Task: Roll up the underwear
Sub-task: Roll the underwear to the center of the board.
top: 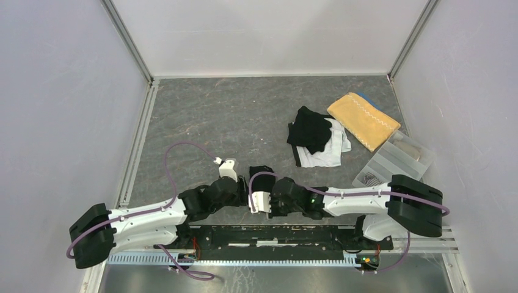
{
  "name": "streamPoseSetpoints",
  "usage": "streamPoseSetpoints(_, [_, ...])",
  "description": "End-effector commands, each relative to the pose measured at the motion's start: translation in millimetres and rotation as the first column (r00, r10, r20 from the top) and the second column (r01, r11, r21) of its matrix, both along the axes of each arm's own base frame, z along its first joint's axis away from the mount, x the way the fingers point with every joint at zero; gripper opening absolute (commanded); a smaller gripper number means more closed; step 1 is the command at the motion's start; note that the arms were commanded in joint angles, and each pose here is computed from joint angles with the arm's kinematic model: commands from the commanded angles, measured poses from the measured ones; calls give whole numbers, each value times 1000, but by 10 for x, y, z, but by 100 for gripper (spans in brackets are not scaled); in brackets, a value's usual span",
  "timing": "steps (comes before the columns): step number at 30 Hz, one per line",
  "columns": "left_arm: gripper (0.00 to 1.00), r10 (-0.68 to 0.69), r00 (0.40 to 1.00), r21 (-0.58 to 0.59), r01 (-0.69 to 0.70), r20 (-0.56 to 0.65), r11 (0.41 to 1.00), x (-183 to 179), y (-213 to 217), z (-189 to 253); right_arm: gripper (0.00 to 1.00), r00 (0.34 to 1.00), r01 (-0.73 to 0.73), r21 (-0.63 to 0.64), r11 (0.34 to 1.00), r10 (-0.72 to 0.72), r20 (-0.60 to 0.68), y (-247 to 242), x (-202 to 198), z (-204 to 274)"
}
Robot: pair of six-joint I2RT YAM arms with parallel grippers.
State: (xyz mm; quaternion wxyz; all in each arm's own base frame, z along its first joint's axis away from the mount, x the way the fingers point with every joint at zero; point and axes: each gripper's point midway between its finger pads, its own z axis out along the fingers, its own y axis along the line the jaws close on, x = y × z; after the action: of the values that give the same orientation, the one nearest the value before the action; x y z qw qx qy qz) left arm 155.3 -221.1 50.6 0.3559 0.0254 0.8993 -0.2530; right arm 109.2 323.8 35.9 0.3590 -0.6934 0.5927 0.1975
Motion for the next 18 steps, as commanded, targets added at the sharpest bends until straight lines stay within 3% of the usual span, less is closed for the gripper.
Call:
streamPoseSetpoints(1, [57, -5, 1000, -31, 5, 13, 1000, 8, -22, 67, 0, 983, -53, 5, 999, 53, -178, 114, -166, 46])
streamPoseSetpoints(11, [54, 11, 1000, 44, -10, -15, 999, -10, 78, -92, 0, 922, -43, 38, 998, 55, -384, 121, -146, 142])
streamPoseSetpoints(18, [49, 14, 1000, 55, -13, -28, 998, -46, 131, -151, 0, 822, -2, 79, 997, 47, -567, 131, -130, 164])
